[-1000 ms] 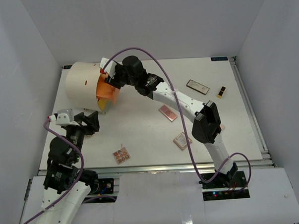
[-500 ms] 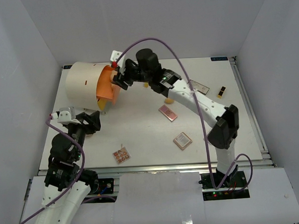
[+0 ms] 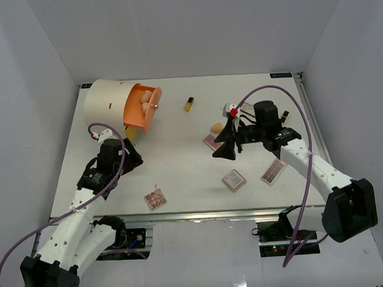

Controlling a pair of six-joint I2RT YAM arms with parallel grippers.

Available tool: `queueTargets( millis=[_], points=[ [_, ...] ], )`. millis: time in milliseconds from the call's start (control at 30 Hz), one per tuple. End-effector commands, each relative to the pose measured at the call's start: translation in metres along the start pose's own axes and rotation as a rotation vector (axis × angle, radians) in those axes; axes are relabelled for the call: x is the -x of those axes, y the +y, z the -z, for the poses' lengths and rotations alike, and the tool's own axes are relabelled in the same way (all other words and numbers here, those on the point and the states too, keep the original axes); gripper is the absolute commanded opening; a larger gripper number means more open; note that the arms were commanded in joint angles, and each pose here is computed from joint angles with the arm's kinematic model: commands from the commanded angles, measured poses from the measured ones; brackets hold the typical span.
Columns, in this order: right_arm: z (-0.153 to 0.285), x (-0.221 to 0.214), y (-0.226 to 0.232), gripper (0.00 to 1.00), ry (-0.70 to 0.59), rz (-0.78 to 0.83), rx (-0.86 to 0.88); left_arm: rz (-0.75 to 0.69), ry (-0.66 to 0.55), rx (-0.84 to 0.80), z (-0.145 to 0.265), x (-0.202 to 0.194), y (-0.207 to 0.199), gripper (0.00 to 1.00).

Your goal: Organize the makeup

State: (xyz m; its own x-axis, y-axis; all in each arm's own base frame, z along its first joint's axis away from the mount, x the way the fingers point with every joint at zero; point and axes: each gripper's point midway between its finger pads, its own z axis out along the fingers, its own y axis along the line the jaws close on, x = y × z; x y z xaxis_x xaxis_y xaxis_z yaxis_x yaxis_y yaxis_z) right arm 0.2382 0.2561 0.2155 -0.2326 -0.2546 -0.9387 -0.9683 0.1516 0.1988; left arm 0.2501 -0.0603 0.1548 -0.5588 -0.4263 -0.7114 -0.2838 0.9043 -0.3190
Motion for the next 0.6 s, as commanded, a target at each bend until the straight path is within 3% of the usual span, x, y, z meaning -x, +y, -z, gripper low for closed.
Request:
queueTargets(
  millis=[0, 333, 567],
  points=[
    [0.032, 0.022, -0.008, 0.74, -0.107, 0.068, -0.049, 0.170, -0.003, 0.171, 0.006, 0.006, 0.029, 0.83],
    [0.040, 0.016, -0.008, 0.74, -0.117, 0.071, -0.064, 0.574, 0.026, 0.295, -0.026, 0.021, 0.098, 0.80],
    [0.045, 0.016, -0.006, 0.74, -0.123, 0.088, -0.072, 0.686, 0.006, 0.335, -0.044, 0.041, 0.104, 0.73]
  ],
)
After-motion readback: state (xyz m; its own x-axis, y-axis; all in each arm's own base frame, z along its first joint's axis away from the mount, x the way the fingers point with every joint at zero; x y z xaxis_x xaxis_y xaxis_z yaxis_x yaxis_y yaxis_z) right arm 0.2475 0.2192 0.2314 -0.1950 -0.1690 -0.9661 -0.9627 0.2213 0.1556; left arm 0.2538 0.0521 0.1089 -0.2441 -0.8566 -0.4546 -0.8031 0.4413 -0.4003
